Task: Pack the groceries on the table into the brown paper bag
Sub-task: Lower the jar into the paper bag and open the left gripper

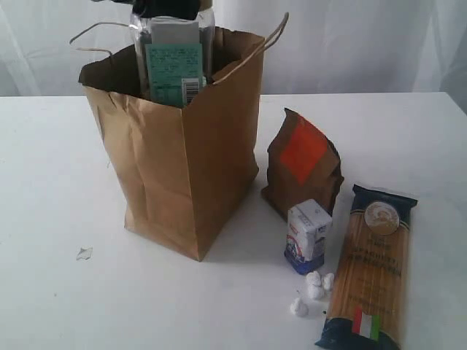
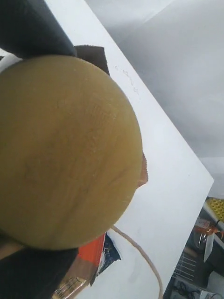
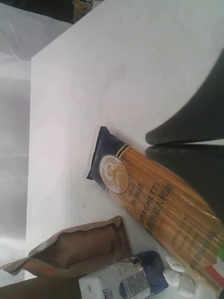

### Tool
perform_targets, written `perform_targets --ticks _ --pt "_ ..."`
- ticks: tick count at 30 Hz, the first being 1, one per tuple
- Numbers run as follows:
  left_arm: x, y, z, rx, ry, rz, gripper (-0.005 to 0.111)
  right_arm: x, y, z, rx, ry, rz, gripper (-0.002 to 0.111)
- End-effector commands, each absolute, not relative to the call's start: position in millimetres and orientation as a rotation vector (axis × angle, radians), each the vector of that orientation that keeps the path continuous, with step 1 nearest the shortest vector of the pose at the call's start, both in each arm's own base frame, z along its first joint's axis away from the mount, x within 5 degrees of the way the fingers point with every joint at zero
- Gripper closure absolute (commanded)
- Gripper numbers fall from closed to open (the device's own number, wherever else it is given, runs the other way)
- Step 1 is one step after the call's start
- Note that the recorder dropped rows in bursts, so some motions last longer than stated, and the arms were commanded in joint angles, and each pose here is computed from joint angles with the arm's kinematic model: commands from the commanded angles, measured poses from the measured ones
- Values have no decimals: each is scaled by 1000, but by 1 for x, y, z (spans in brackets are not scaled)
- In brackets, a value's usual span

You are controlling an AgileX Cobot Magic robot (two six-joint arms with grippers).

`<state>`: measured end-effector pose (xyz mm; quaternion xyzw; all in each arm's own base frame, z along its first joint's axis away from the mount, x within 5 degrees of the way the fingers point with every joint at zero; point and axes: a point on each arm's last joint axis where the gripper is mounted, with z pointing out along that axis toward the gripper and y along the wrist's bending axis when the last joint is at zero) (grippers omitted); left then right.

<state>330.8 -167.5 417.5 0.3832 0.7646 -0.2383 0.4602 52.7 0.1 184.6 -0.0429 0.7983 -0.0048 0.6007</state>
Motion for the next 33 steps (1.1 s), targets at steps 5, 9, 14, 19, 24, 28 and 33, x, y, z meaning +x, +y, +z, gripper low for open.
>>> perform_targets --ticks 5,9,14,19,24,28,33 --pt "328 -173 414 999 1898 -645 107 53 0 185 -100 1838 -20 108" --pt "328 -174 408 1026 1923 -663 101 53 0 185 -100 1838 -20 108" --pt "332 -175 404 1027 1935 -666 84 53 0 185 -100 1838 -20 108" --pt "338 -179 390 1046 1987 -696 79 53 0 185 -100 1838 -20 108" --pt "342 -181 380 1059 2023 -716 71 53 0 185 -100 1838 -20 108" --pt "343 -181 382 1038 2009 -702 28 53 0 185 -100 1838 -20 108" --pt "332 -176 401 1020 1958 -683 25 53 0 185 -100 1838 -20 108"
